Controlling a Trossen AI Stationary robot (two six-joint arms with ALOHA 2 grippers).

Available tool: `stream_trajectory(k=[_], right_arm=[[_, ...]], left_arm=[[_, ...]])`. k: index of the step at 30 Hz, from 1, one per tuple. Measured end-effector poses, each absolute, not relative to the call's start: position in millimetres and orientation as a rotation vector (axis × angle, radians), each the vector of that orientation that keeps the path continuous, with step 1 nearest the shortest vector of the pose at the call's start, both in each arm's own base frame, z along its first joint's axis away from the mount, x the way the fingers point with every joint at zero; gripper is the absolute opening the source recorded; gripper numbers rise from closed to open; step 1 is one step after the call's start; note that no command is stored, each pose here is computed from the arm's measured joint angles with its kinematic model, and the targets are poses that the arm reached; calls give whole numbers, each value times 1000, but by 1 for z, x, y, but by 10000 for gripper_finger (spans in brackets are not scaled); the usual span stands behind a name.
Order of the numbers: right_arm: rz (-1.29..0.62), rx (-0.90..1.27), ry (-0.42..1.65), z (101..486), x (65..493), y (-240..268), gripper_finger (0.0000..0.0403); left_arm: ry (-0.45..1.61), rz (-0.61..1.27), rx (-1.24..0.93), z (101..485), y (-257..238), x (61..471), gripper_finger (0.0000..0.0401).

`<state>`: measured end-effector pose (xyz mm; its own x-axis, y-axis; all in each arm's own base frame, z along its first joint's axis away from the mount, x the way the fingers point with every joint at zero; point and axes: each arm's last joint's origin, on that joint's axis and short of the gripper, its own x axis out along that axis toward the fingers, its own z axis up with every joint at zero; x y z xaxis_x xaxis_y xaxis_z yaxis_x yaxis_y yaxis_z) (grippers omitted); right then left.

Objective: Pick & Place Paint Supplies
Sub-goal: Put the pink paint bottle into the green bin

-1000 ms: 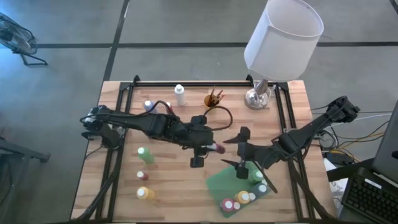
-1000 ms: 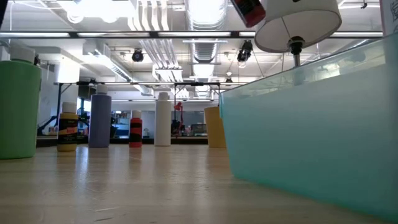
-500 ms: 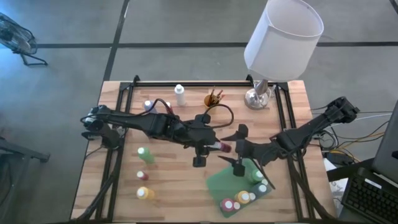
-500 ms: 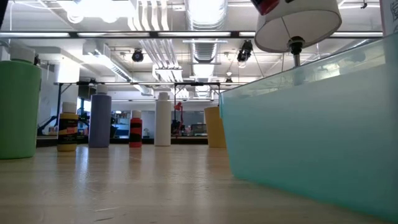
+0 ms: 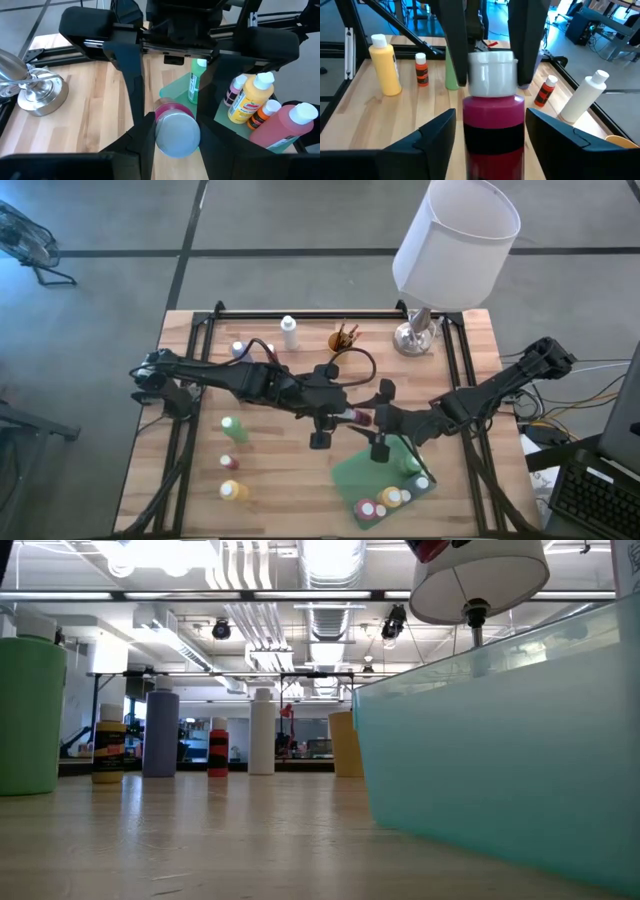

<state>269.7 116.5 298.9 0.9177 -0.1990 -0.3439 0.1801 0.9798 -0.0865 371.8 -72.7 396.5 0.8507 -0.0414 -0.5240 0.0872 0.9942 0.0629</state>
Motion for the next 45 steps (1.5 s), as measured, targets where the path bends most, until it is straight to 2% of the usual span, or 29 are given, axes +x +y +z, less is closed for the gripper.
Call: stream_trajectory(k=[15,24,29,38,45], right_arm=[[-190,-66,346,301,270,117,142],[-190,-66,346,301,270,117,150],[-190,-68,350,300,270,116,143],[-199,-62,381,301,264,114,146],[-228,-45,392,308,251,108,139]], left_arm=[[555,-72,83,396,-73,372,131],[556,-74,80,396,-73,372,135],[560,-73,77,396,-73,371,164],[614,-18,106,396,-70,362,259],[735,47,155,384,-71,349,265]])
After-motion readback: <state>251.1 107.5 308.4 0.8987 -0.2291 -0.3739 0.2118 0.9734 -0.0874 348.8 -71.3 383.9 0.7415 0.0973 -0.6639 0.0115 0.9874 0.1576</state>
